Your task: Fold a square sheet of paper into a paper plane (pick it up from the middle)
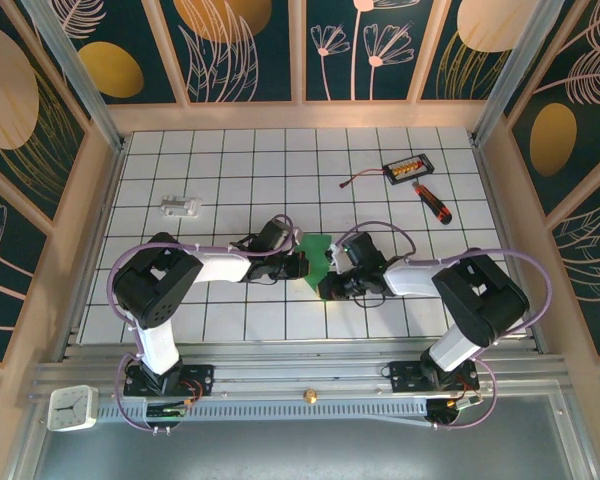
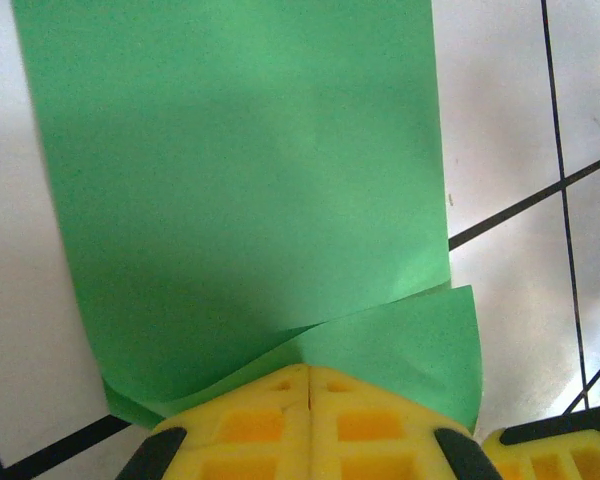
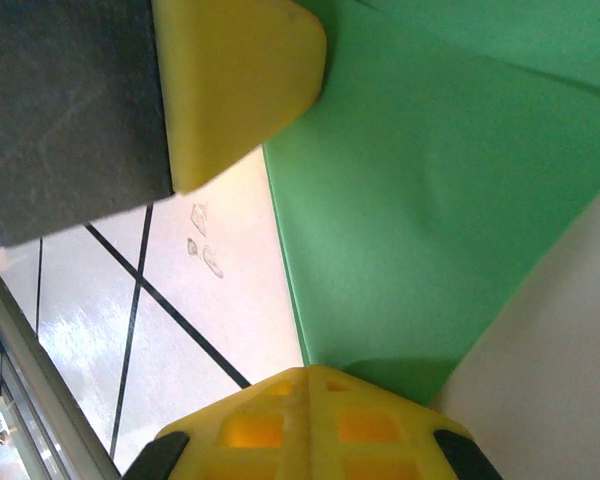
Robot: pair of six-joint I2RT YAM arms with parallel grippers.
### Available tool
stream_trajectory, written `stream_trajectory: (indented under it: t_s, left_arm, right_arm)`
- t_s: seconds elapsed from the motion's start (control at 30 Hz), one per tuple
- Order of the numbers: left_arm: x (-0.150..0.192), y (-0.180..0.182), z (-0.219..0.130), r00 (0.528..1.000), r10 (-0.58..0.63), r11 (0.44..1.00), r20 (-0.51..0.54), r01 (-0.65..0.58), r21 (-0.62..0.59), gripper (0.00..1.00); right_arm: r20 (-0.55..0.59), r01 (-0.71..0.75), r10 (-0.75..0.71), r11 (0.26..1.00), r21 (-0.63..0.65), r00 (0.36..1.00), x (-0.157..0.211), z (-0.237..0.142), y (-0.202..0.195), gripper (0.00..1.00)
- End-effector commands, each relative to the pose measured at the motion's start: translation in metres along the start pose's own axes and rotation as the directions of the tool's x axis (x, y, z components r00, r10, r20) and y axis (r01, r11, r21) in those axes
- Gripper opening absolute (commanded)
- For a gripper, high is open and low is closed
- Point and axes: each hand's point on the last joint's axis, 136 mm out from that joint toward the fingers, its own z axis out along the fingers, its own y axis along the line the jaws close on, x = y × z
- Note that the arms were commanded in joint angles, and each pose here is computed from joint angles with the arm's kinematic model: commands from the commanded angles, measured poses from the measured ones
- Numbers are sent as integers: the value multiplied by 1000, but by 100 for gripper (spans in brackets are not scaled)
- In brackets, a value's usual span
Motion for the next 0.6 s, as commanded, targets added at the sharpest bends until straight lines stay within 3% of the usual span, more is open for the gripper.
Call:
stream_trajectory:
  t_s: [0.0,0.23,0.57]
  left_arm:
    - [17,43,5,998,-30,987,-54,21,-159,0]
    - [19,44,5,998,-28,986,-57,19,-163,0]
    - [19,43,7,998,-33,987,-62,23,-157,0]
  right_arm:
    - [-193,-124,153,980,157,969,73,-4,-34,0]
    - [-178,-128,159,976,175,971,79,-14,-31,0]
    - [9,-18,18,999,-37,1000,-2,-34,31,0]
